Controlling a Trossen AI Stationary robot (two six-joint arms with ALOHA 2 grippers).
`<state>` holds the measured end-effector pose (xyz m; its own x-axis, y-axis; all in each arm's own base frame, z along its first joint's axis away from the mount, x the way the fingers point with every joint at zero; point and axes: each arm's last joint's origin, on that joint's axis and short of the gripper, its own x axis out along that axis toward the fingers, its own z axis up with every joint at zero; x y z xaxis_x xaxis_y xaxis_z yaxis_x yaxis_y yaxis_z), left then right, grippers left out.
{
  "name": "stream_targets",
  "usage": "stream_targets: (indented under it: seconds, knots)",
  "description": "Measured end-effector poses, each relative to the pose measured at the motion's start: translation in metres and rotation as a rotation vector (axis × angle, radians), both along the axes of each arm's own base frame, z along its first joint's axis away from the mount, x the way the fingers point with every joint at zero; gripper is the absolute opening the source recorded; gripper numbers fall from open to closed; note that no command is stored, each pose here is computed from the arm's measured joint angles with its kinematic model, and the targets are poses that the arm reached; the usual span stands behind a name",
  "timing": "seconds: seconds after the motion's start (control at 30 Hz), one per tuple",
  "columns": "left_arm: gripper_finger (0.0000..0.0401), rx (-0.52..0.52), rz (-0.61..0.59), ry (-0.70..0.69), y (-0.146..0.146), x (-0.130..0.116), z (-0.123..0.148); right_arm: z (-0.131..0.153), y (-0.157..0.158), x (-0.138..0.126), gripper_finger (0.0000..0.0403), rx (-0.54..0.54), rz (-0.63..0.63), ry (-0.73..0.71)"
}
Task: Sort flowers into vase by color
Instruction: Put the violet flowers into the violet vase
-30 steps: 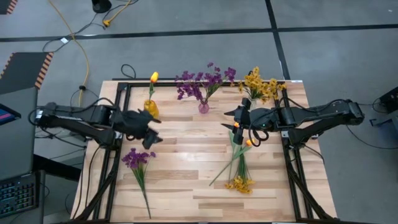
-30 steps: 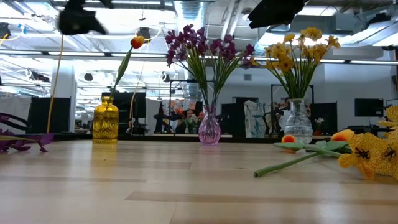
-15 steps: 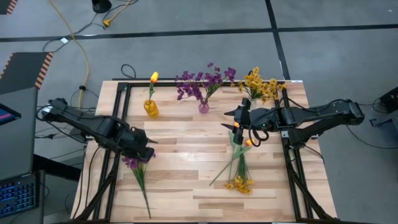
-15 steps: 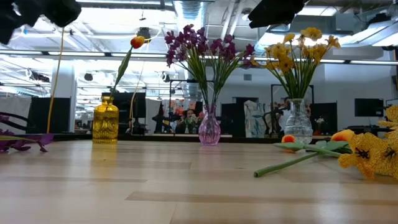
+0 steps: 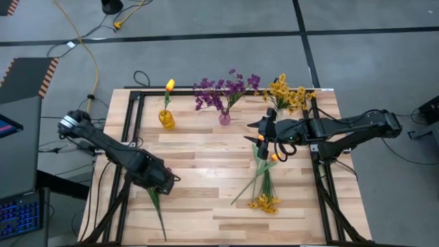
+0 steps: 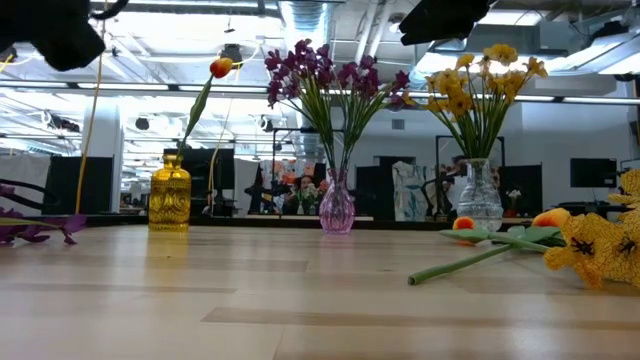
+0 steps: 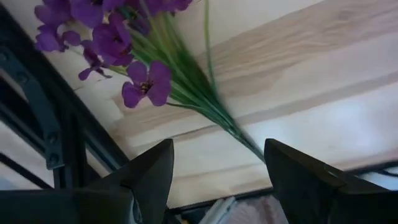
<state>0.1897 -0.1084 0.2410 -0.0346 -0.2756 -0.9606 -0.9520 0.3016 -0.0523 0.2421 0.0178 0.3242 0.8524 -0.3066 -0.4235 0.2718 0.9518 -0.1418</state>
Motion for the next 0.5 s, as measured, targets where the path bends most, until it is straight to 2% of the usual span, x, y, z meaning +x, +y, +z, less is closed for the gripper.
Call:
stream_targets:
  seconds: [0.27, 0.5]
  knots:
    - [0.0237, 0.079, -0.031, 0.098, -0.017, 0.008, -0.025, 0.0, 0.0, 0.0, 0.0239, 0.0, 0.0, 0.0]
    - [0.0237, 0.122, -0.014, 0.112, -0.034, 0.012, -0.042, 0.0, 0.0, 0.0, 0.0239, 0.001, 0.0, 0.0]
